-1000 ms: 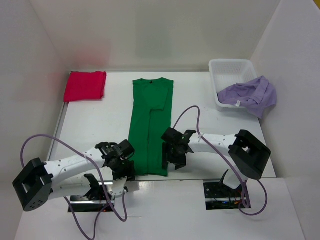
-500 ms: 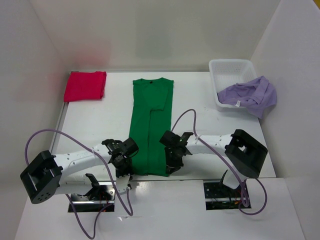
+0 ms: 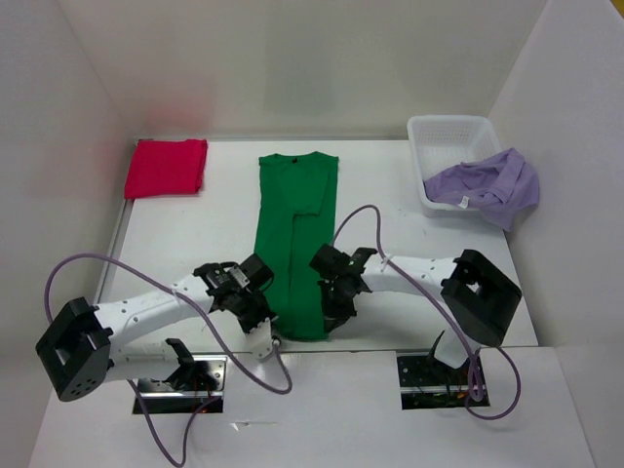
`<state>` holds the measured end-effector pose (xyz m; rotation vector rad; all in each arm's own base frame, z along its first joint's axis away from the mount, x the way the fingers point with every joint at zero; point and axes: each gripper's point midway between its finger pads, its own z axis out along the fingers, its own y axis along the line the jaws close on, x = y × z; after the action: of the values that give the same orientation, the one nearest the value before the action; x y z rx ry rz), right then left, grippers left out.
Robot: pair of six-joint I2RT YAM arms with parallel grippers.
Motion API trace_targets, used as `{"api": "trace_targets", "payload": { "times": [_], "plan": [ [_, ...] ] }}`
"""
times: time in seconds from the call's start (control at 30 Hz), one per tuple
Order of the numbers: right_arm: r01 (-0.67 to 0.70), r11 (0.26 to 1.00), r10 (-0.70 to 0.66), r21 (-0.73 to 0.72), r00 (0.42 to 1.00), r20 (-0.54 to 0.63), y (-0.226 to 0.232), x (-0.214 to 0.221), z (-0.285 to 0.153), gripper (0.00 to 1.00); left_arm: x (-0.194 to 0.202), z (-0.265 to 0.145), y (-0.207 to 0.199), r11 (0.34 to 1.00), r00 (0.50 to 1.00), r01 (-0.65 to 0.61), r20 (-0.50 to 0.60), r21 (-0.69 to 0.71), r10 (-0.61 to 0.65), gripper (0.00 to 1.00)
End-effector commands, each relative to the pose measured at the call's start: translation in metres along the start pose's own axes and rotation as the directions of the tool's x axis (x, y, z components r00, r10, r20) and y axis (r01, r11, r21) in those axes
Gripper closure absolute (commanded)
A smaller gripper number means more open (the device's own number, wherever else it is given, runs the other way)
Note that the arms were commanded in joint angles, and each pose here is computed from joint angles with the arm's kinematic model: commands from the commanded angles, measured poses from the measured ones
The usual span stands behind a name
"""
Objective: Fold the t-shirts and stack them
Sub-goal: Fold the folded rectangular tshirt in 1/3 of the way
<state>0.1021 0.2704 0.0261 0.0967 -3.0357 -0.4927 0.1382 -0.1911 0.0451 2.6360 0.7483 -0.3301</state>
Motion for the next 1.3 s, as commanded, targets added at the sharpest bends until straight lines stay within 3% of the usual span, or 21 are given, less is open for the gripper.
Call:
{"api": "trace_targets", "payload": {
  "times": [0.0,0.1,0.27,0.43,0.6,0.83,1.0,1.27],
  "plan": [
    [-0.003,0.999,0.006,-0.034,0.996,0.088,0.002,-0.034,-0.04,1.0,0.002,-0.023,0.029,0.969,0.978,0.206,0.03,-0.135,-0.204,1.0],
    [-0.002,0.998,0.01,-0.056,0.99,0.141,-0.001,-0.06,-0.059,1.0,0.018,-0.039,0.045,0.929,0.951,0.305,0.022,-0.211,-0.307,1.0],
    [0.04,0.999,-0.035,-0.023,0.981,0.189,-0.003,-0.108,-0.07,1.0,0.069,-0.078,0.093,0.786,0.864,0.481,0.054,-0.388,-0.501,1.0],
    [0.007,0.996,0.018,-0.092,0.962,0.274,-0.013,-0.173,-0.094,1.0,0.114,-0.11,0.125,0.663,0.796,0.563,0.106,-0.493,-0.596,1.0],
    [0.031,0.995,0.001,-0.095,0.947,0.322,-0.008,-0.223,-0.097,1.0,0.145,-0.112,0.147,0.609,0.767,0.577,0.104,-0.544,-0.634,1.0],
    [0.046,0.994,-0.015,-0.099,0.956,0.292,-0.012,-0.253,-0.077,1.0,0.18,-0.113,0.17,0.511,0.723,0.597,0.137,-0.618,-0.678,1.0],
    [0.007,0.993,0.033,-0.119,0.943,0.332,-0.025,-0.281,-0.089,1.0,0.204,-0.118,0.171,0.448,0.689,0.597,0.14,-0.665,-0.711,1.0],
    [0.021,0.992,0.012,-0.125,0.966,0.258,-0.029,-0.29,-0.063,1.0,0.218,-0.108,0.168,0.442,0.688,0.587,0.129,-0.678,-0.714,1.0]
  ]
}}
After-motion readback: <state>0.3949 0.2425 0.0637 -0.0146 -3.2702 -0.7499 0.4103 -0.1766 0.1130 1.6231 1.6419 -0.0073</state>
